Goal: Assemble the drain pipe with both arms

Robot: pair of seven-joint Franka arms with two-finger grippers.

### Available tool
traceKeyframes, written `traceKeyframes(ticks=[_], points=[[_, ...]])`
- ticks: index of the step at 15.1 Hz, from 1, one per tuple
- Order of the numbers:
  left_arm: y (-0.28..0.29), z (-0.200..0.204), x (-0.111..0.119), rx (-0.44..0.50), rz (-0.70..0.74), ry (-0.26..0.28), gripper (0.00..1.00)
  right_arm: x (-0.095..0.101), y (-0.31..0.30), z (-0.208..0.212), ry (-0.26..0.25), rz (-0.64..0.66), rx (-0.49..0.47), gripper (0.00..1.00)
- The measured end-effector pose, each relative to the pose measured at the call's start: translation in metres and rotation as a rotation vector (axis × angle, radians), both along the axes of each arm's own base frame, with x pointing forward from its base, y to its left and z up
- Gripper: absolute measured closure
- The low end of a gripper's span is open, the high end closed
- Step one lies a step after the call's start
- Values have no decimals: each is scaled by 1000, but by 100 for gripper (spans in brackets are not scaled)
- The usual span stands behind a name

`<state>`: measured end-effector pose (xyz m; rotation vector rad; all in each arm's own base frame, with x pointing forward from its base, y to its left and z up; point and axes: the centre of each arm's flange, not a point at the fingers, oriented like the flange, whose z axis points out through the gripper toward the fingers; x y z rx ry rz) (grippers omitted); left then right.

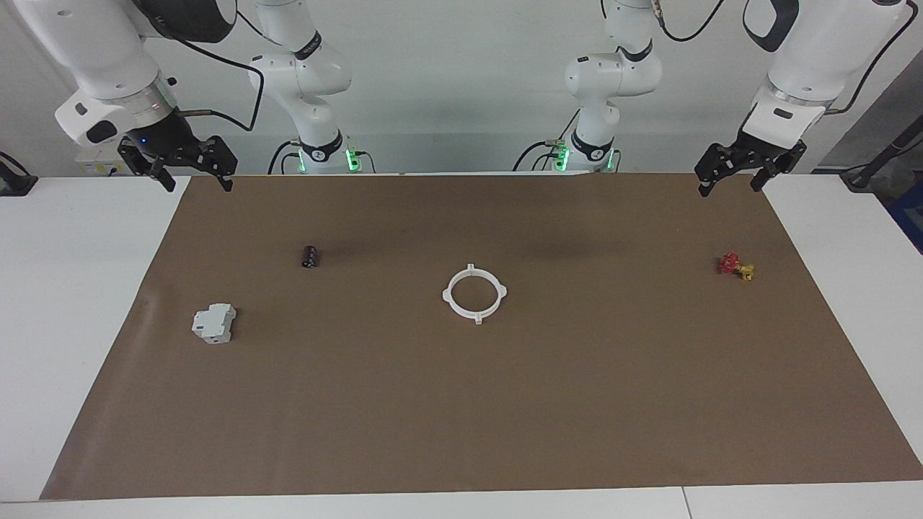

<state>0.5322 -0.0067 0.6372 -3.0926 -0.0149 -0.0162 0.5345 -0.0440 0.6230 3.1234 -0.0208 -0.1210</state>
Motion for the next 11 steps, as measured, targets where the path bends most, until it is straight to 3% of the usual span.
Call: traceKeyframes(ticks=[5,11], points=[[18,13,-14,-61,46,1,0,1,13,0,0,23,0,0],[19,8,-20,-80,53,55,0,1,20,8,-24,30,10,0]])
